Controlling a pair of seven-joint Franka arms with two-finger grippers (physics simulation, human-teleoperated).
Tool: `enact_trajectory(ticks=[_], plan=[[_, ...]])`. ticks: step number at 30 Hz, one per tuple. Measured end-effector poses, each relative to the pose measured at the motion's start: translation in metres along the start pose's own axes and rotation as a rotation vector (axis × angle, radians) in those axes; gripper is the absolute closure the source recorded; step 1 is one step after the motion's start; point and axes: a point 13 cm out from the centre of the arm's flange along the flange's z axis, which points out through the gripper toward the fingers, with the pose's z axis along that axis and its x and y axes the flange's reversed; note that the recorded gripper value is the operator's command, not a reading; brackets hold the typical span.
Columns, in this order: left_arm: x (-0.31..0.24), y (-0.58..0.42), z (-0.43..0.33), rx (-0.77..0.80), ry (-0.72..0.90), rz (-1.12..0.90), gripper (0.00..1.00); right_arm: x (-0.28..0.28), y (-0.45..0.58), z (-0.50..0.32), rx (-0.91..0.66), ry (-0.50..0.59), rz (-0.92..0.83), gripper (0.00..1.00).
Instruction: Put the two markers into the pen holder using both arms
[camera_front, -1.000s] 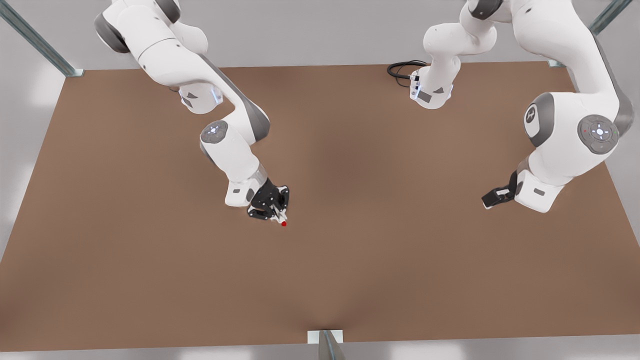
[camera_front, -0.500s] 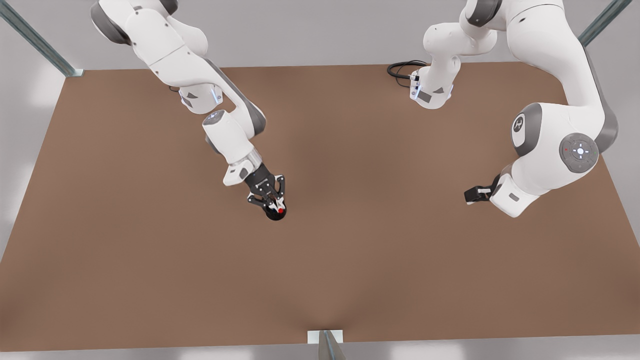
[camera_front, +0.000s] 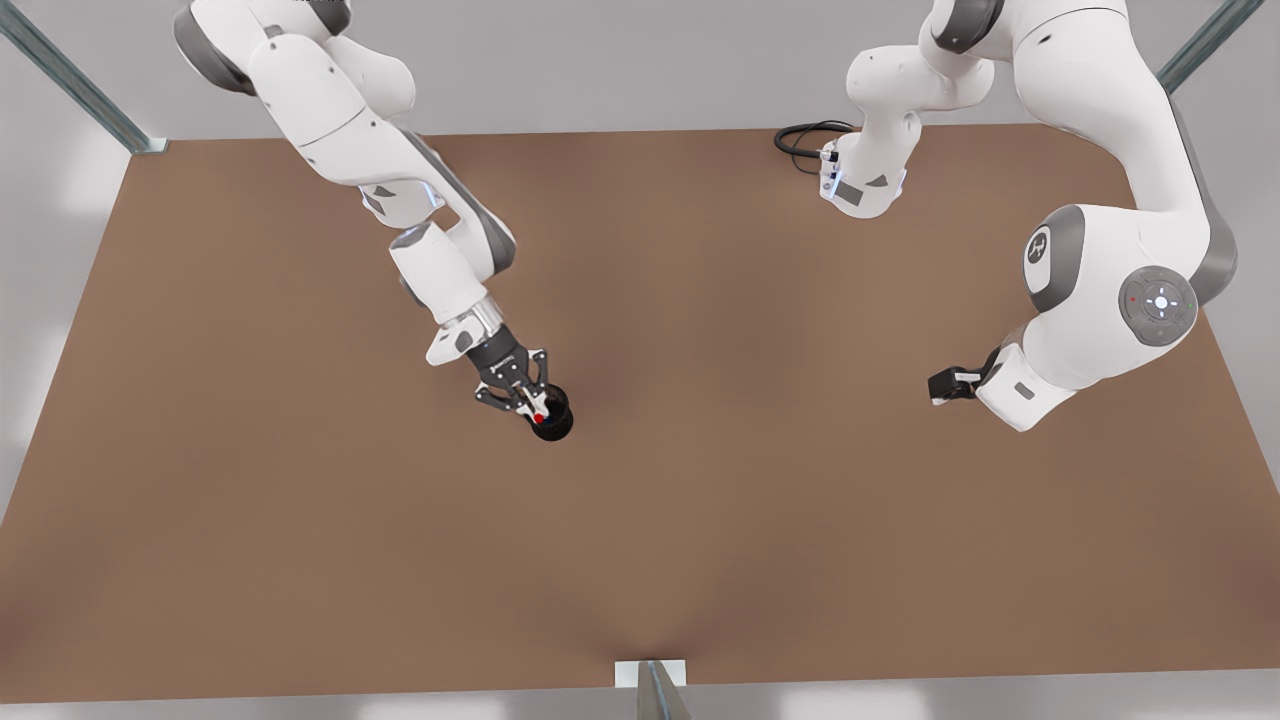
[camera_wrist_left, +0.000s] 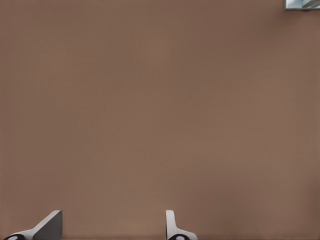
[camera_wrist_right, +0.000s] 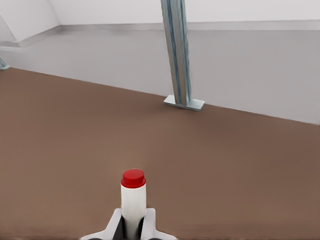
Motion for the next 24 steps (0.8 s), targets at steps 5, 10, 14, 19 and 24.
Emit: enact_trajectory(ticks=[5, 10, 14, 19, 24], plan=[[0.000, 0.000, 0.000, 0.001, 0.001, 0.014, 0.00, 0.014, -0.004, 0.003, 0.000, 0.006, -0.001, 0.05], [0.000, 0.000, 0.000, 0.001, 0.001, 0.023, 0.00, -0.145, -0.020, -0.040, 0.061, -0.129, -0.041, 0.05], [0.001, -0.002, 0.000, 0.001, 0.005, 0.035, 0.00, -0.303, -0.145, -0.171, 0.298, -0.071, 0.037, 0.00], [0.006, -0.012, 0.001, 0.000, 0.021, 0.059, 0.00, -0.185, -0.293, -0.238, 0.483, 0.387, 0.310, 0.00], [0.009, -0.012, 0.002, -0.002, 0.030, 0.065, 0.00, -0.147, -0.256, -0.220, 0.432, 0.623, 0.336, 0.00]])
